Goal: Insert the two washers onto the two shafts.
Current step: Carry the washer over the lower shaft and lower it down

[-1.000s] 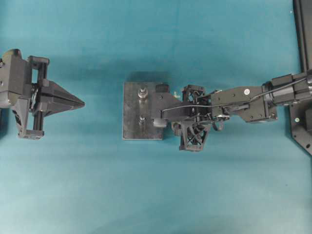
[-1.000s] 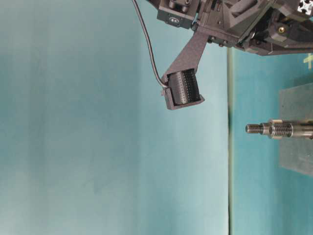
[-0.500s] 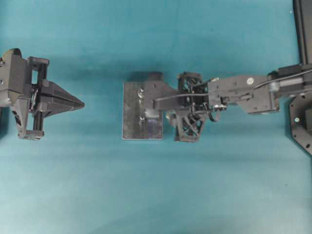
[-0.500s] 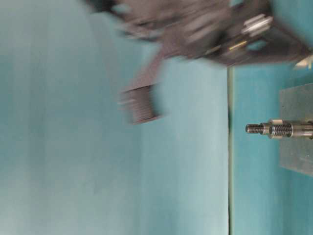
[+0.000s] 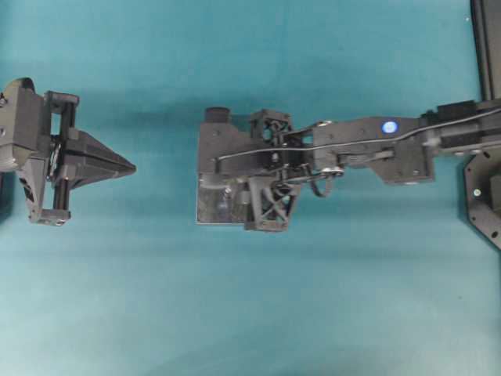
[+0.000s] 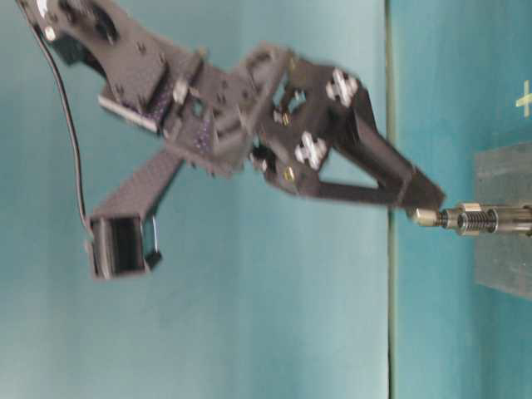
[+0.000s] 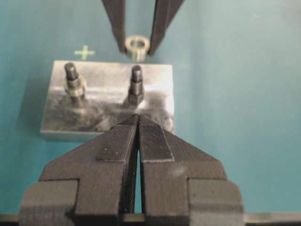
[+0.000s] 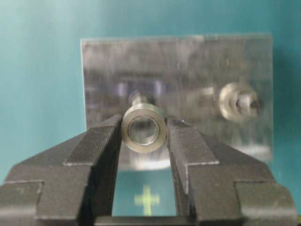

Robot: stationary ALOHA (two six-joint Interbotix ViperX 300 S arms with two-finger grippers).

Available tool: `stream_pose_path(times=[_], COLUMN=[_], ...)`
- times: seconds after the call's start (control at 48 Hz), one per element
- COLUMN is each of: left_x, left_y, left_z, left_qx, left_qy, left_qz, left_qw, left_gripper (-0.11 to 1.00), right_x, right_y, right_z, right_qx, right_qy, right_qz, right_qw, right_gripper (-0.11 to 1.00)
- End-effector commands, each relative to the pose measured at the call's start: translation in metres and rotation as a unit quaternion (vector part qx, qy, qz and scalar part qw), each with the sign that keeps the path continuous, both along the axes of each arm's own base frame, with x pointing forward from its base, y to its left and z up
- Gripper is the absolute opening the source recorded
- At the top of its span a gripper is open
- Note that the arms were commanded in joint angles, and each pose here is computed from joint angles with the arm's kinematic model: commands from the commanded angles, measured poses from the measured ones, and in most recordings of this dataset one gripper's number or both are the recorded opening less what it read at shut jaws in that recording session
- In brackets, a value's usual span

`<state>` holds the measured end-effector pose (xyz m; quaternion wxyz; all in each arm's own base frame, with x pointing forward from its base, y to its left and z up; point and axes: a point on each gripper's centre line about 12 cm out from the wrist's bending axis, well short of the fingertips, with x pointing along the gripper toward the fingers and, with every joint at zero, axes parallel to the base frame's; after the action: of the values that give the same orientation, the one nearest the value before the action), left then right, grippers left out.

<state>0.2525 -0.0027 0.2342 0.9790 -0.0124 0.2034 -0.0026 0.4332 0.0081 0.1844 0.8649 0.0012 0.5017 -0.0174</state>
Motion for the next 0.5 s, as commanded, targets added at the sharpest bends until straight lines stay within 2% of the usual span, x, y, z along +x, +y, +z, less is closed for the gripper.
stream_pose_path(times=[0.0,0.25,0.479], left_x=[0.002,0.001,0.001], left_y=[0.0,-0.001,-0.001], left_z=[0.007,0.006,0.004], left_qx=[0.001,-0.002,-0.002], left_qy=[-0.013,-0.012,-0.011], left_qz=[-0.001,-0.001,-0.001], left_qw=[0.9999,0.9999,0.9999], left_gripper=[0.0,0.0,0.0], right_x=[0.009,0.01,0.011], right_y=[0.004,0.005,-0.001], right_z=[0.013,0.005,0.003], right_qx=[-0.001,-0.003,-0.025], right_qy=[-0.023,-0.012,-0.007], right_qz=[0.006,0.009,0.015], right_qw=[0.9997,0.9999,0.9995], right_gripper=[0.33,0.33,0.33])
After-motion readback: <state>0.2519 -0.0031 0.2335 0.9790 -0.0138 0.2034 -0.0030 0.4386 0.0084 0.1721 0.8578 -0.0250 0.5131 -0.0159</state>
